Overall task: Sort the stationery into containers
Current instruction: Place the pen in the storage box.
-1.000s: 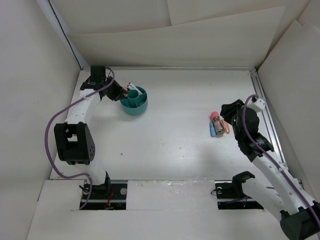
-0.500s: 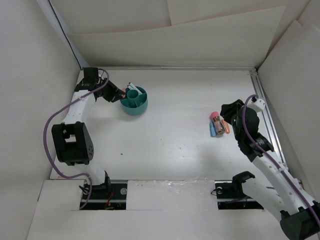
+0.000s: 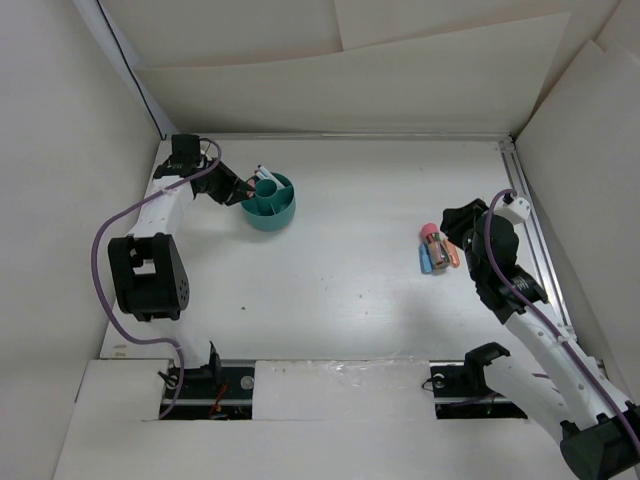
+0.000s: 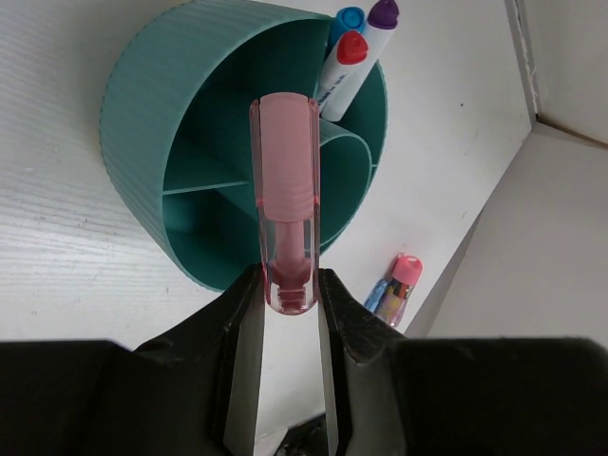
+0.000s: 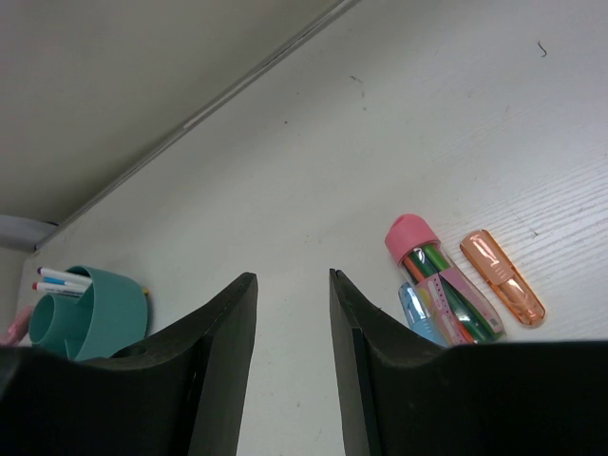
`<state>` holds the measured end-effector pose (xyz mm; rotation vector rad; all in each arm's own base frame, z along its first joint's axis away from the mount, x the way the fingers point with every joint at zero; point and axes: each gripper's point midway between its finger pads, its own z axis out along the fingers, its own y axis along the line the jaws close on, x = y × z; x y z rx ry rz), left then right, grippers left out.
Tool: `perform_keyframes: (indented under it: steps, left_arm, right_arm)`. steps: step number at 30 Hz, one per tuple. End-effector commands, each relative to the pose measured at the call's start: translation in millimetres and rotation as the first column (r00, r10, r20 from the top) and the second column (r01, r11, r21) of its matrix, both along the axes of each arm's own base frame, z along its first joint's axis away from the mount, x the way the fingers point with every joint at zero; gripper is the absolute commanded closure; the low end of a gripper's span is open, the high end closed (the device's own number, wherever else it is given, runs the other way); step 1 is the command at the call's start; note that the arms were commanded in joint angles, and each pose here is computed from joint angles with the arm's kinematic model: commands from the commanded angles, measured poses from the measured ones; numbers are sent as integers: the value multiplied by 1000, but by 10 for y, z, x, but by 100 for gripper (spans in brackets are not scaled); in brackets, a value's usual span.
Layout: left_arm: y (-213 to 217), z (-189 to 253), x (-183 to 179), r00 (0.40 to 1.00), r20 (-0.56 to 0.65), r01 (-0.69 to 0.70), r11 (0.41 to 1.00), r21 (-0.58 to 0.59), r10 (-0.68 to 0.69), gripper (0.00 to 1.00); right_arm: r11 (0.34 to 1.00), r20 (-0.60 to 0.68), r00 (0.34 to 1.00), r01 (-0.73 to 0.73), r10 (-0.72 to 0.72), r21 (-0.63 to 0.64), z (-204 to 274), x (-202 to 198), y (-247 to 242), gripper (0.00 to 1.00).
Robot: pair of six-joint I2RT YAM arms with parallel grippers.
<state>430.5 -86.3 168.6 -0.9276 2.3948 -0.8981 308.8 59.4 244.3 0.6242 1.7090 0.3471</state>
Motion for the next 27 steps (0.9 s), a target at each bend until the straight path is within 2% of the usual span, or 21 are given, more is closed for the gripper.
perform_keyframes:
  steps: [1, 9, 14, 20, 27]
  left_arm:
    - [-16, 128, 37, 1000, 24, 19, 1000, -3, -19, 93]
    - [-15, 46, 49, 1000, 4, 19, 1000, -5, -19, 91]
    - [12, 18, 106, 1000, -5, 3, 1000, -25, -3, 85]
    - [83, -24, 206, 1000, 2, -15, 999, -38, 15, 85]
    - [77, 43, 293, 999, 40, -8, 999, -43, 9, 70]
  right_arm:
    - [1000, 73, 997, -2, 1, 21, 237, 28, 0, 58]
    - [1000, 73, 997, -2, 1, 21, 237, 28, 0, 58]
    - [1000, 73, 997, -2, 1, 21, 237, 28, 0, 58]
    - [1000, 73, 997, -2, 1, 21, 237, 28, 0, 58]
    - [1000, 73, 997, -2, 1, 21, 237, 28, 0, 58]
